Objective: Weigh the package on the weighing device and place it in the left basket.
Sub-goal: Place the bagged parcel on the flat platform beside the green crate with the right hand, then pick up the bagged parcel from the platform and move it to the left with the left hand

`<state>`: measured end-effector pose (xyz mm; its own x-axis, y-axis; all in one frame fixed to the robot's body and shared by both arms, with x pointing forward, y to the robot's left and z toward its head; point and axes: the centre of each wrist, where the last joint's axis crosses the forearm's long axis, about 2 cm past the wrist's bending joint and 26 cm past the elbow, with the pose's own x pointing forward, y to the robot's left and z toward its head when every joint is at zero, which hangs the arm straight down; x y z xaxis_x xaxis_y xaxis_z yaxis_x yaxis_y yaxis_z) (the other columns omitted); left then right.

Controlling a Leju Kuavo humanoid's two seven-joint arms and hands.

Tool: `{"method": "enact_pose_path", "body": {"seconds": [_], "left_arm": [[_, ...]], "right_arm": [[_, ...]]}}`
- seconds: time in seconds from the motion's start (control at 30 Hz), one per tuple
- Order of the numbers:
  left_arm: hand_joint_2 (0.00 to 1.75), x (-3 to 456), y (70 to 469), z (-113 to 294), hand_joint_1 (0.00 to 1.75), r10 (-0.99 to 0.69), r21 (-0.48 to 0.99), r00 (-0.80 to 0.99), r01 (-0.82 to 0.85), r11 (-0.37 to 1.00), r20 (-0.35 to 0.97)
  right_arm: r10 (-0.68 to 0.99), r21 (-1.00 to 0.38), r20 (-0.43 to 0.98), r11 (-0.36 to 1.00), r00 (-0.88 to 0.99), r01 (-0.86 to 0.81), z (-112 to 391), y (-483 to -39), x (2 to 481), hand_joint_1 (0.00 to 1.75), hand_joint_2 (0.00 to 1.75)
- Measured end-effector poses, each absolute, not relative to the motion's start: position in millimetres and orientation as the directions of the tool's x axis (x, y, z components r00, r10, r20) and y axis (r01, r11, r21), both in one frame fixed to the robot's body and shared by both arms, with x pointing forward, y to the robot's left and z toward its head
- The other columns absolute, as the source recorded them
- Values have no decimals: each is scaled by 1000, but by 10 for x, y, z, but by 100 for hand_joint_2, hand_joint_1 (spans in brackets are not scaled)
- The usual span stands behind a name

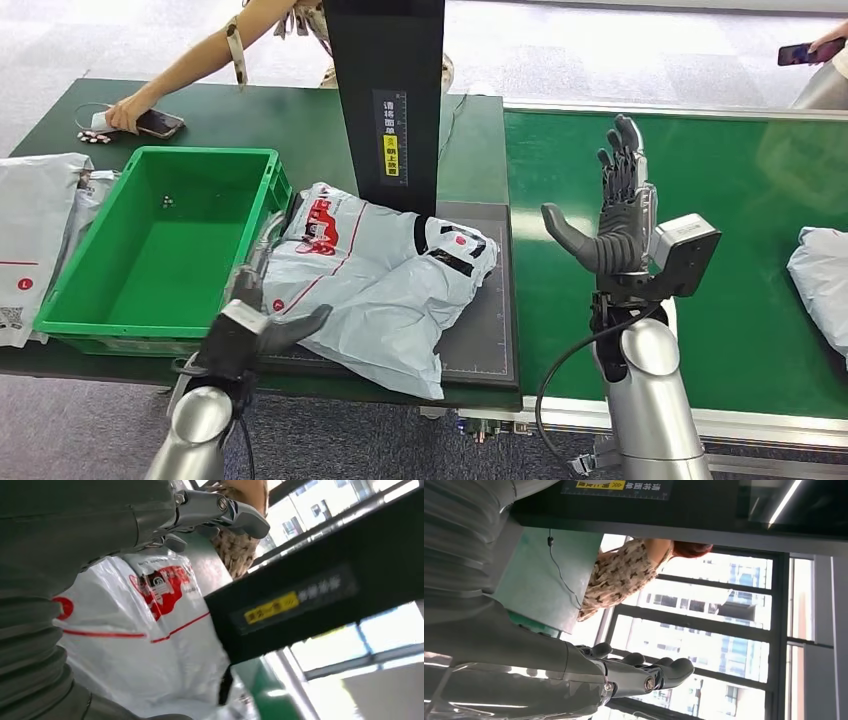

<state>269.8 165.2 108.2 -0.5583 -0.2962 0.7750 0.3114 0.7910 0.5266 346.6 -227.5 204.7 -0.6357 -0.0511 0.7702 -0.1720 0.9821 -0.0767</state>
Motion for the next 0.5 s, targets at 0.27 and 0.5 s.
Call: {"method": "enact_pose_path", "body": {"seconds": [0.27, 0.5], "left_arm": [[175, 2813, 1369, 1146, 0, -474, 746, -620, 299, 595, 625], [175, 3206, 960, 1116, 0, -689, 911, -614, 370, 180, 385]], "right_arm": [[-55, -64, 766, 985, -640, -162, 2057, -2240, 3415, 0, 175], [-53, -85, 763, 980, -644, -182, 2032, -2140, 3431, 0, 175]]}}
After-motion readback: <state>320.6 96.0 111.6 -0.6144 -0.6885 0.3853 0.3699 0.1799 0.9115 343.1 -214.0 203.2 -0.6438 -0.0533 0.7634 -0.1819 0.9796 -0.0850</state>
